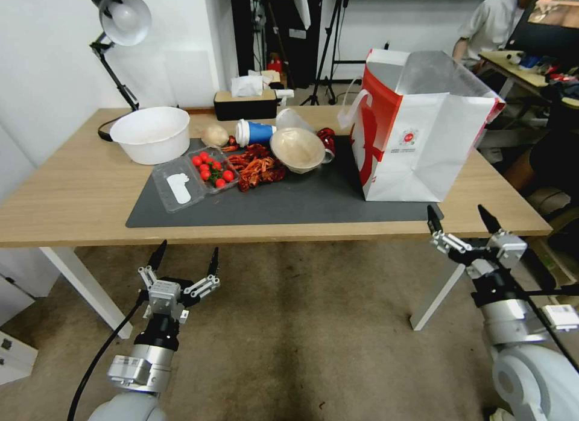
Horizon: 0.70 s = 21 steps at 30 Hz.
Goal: Pick up the food delivery bag from the floor and place it on the table.
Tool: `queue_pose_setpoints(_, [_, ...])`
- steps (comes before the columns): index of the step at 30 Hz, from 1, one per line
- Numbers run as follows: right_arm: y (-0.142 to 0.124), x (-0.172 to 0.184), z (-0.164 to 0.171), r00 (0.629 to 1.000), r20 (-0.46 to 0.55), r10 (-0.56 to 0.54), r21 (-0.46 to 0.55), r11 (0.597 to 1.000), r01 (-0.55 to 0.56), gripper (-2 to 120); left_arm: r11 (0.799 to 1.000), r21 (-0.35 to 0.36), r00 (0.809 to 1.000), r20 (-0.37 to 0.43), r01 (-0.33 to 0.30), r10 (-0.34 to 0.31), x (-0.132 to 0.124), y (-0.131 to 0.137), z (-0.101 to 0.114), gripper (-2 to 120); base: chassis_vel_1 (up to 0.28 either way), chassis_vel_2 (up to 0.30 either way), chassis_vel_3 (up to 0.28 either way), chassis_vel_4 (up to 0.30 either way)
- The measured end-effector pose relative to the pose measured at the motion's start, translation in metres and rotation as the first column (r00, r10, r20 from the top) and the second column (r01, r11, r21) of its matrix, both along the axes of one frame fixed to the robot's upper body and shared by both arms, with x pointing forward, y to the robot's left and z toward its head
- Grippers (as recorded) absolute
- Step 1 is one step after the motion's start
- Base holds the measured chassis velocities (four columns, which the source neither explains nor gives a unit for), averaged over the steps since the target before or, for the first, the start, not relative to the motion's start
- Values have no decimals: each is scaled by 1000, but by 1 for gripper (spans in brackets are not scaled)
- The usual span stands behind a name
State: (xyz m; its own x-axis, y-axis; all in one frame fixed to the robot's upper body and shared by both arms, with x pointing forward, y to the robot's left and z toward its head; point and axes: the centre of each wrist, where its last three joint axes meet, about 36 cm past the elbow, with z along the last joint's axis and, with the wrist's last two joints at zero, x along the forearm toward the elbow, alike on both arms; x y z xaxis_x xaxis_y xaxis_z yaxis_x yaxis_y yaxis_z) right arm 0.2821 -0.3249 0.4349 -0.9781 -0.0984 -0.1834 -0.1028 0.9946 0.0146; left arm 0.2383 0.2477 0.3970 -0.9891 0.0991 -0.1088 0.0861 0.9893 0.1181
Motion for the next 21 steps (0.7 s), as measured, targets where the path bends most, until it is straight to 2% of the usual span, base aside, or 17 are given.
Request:
queue_pose_setpoints(8, [5, -16, -32, 999, -43, 10, -5, 1000, -11, 100, 1000, 3, 999, -52, -12, 12, -1, 2, -14, 100, 0, 0, 0, 0])
queue_pose_setpoints(21, [8, -20, -55, 998, -64, -16, -1, 1000, 16, 100, 1000, 7, 999, -47, -22, 23, 0, 4, -16, 100, 0, 0, 0, 0])
